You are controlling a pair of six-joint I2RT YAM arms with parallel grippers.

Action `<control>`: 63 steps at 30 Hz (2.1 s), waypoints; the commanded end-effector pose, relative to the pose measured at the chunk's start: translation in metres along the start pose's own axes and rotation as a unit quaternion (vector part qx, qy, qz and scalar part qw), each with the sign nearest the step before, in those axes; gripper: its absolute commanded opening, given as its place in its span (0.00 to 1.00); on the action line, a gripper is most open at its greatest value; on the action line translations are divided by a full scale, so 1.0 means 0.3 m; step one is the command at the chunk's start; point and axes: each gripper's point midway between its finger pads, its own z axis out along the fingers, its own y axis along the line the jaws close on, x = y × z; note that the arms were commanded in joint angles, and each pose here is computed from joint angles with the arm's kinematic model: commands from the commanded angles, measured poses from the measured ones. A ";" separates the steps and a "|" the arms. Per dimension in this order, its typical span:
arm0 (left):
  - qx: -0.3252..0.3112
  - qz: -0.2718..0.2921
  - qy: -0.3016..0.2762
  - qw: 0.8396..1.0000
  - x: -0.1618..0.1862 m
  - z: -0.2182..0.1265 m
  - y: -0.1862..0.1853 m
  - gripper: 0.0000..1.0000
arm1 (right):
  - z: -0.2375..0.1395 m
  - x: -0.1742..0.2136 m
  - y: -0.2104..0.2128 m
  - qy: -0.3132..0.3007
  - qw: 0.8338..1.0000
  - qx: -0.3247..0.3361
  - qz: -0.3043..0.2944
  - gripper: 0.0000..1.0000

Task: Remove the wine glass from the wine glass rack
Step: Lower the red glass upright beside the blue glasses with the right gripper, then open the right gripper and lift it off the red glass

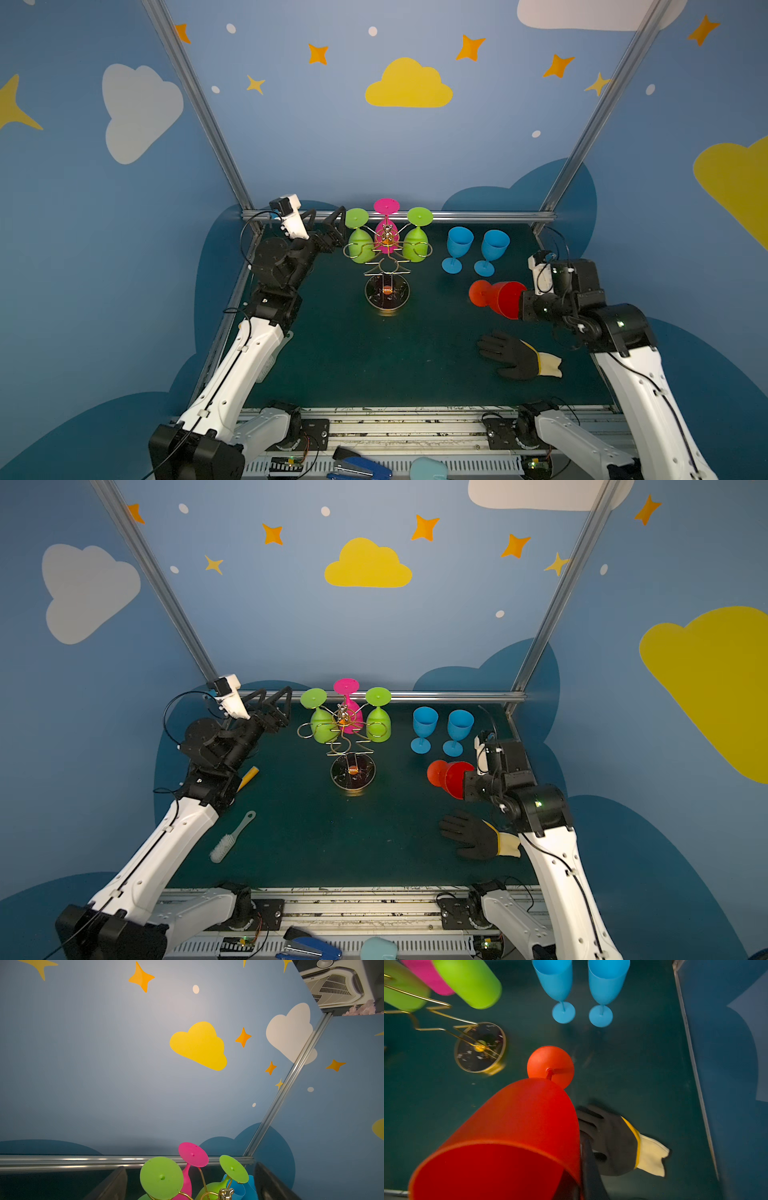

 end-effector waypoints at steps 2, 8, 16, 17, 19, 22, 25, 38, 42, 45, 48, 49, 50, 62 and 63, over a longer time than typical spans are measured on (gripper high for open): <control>0.005 0.003 -0.017 1.000 -0.036 -0.044 -0.013 0.94 | 0.072 -0.028 -0.114 0.025 0.997 0.074 -0.003 0.00; -0.013 0.021 -0.035 0.999 -0.067 -0.092 -0.001 0.95 | 0.198 -0.103 -0.236 0.050 0.991 0.124 0.027 0.00; -0.020 0.043 -0.053 0.997 -0.102 -0.130 -0.007 0.96 | 0.323 -0.217 -0.377 0.047 0.984 0.157 0.068 0.00; -0.022 0.047 -0.054 0.997 -0.103 -0.133 -0.004 0.97 | 0.340 -0.233 -0.389 0.049 0.984 0.156 0.071 0.00; -0.022 0.049 -0.058 0.997 -0.110 -0.140 -0.008 0.97 | 0.368 -0.258 -0.411 0.054 0.984 0.154 0.076 0.00; -0.016 0.053 -0.061 0.997 -0.112 -0.147 -0.014 0.98 | 0.420 -0.297 -0.446 0.056 0.982 0.159 0.083 0.00; -0.022 0.062 -0.065 0.996 -0.117 -0.154 -0.011 0.98 | 0.471 -0.339 -0.469 0.056 0.982 0.154 0.090 0.00; -0.037 0.073 -0.058 0.995 -0.112 -0.146 0.008 0.99 | 0.651 -0.401 -0.489 0.139 0.976 0.135 0.100 0.00; -0.039 0.077 -0.059 0.995 -0.116 -0.149 0.008 0.99 | 0.688 -0.384 -0.478 0.180 0.972 0.119 0.095 0.00; -0.042 0.079 -0.057 0.994 -0.115 -0.148 0.012 0.99 | 0.711 -0.369 -0.482 0.197 0.967 0.122 0.102 0.00; -0.043 0.080 -0.058 0.994 -0.117 -0.150 0.012 0.99 | 0.728 -0.365 -0.483 0.200 0.967 0.121 0.103 0.00; -0.043 0.081 -0.058 0.994 -0.117 -0.150 0.013 0.99 | 0.731 -0.365 -0.482 0.199 0.967 0.120 0.103 0.00; -0.044 0.081 -0.059 0.994 -0.119 -0.152 0.013 0.99 | 0.733 -0.366 -0.480 0.199 0.967 0.119 0.103 0.01; -0.096 0.072 -0.044 0.992 -0.107 -0.144 0.076 0.99 | 0.680 -0.418 -0.470 0.168 0.973 0.094 0.125 0.47; -0.103 0.071 -0.040 0.991 -0.102 -0.140 0.085 0.99 | 0.660 -0.429 -0.471 0.160 0.974 0.094 0.128 0.50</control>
